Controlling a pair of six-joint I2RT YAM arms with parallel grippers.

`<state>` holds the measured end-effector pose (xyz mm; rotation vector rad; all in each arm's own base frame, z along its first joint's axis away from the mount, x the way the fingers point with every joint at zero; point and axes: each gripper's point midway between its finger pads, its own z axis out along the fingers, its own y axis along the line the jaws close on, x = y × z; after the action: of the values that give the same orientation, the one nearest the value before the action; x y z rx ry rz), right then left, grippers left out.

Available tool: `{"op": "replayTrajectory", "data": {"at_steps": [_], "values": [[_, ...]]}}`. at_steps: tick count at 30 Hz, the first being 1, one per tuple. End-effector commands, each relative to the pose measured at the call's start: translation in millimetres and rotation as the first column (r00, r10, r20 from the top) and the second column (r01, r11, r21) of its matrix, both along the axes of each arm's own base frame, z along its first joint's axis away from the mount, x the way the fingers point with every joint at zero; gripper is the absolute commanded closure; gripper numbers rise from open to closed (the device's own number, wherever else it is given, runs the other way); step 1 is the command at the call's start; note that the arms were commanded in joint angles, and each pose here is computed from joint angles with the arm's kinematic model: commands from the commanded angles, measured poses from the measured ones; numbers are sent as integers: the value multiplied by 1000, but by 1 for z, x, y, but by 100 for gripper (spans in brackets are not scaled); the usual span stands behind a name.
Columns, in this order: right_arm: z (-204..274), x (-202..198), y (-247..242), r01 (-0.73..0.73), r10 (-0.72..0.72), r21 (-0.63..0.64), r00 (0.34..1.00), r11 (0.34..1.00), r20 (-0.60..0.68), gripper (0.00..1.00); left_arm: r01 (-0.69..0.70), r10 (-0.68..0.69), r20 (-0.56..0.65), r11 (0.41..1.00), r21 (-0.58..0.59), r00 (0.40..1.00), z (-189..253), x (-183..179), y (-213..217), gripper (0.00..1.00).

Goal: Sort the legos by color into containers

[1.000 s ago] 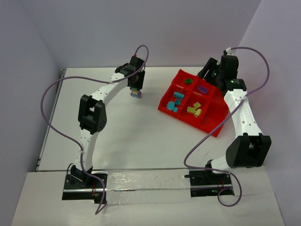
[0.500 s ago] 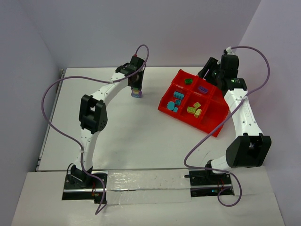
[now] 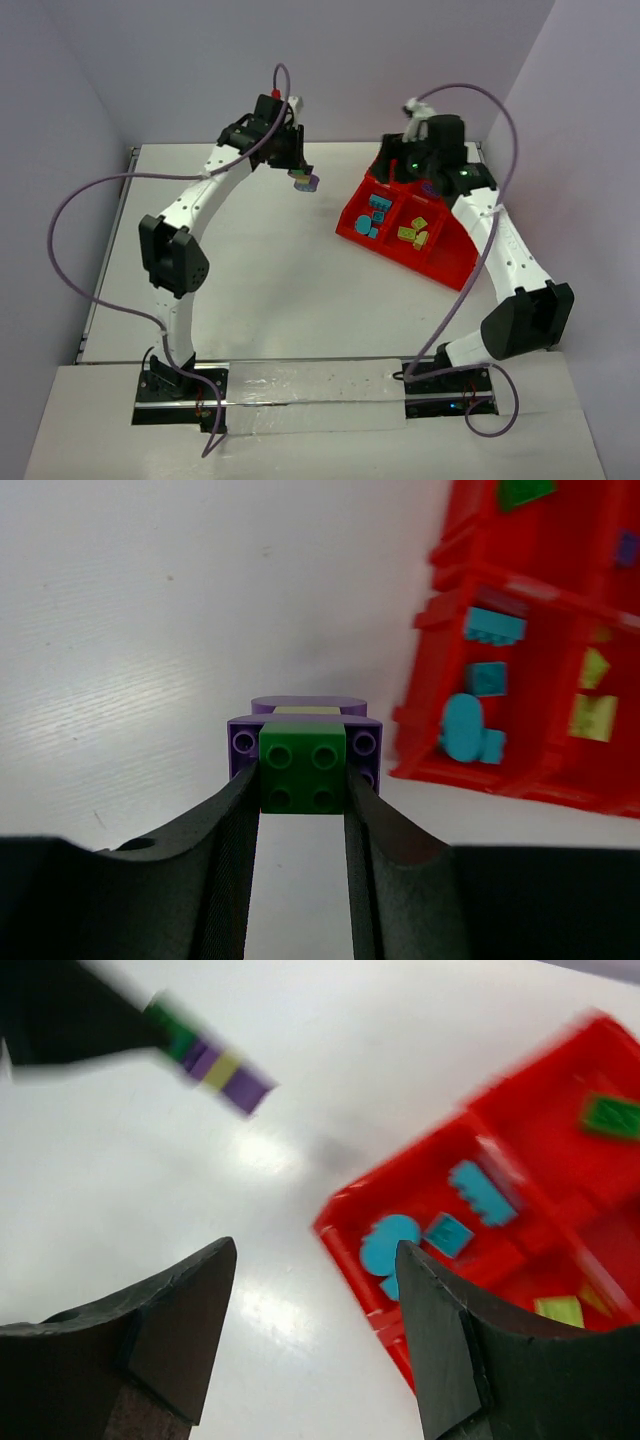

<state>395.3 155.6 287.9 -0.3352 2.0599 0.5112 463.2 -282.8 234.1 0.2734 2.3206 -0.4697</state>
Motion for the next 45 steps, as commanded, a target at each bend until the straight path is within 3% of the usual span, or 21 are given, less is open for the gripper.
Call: {"op": "replayTrajectory", "data": {"at_steps": [1,5,12,15,34,41,44,45], "values": [[14,-25,57,-304,337,-177,919,936,204,28,80,-86,-21,978,-192,996,59,-39,-9,100],[19,-30,79,-345,394,-197,854,918,340,28,104,-120,-56,966,-236,991,64,-56,-10,100],[24,-17,99,-328,417,-269,801,906,429,28,151,-177,-69,946,-285,982,72,-75,-14,100],[24,-18,110,-359,472,-313,740,879,479,28,164,-193,-72,941,-298,979,73,-79,-15,100],[11,2,150,-468,518,-222,752,855,407,34,181,-204,-44,934,-307,978,87,-91,-10,100],[4,4,154,-483,522,-200,764,853,379,52,193,-214,-33,929,-315,976,91,-93,-11,100],[5,3,156,-487,520,-187,766,853,378,72,189,-208,-30,932,-309,978,91,-92,-9,100],[3,2,155,-483,514,-180,773,857,373,86,185,-204,-30,934,-307,979,90,-91,-8,100]]}}
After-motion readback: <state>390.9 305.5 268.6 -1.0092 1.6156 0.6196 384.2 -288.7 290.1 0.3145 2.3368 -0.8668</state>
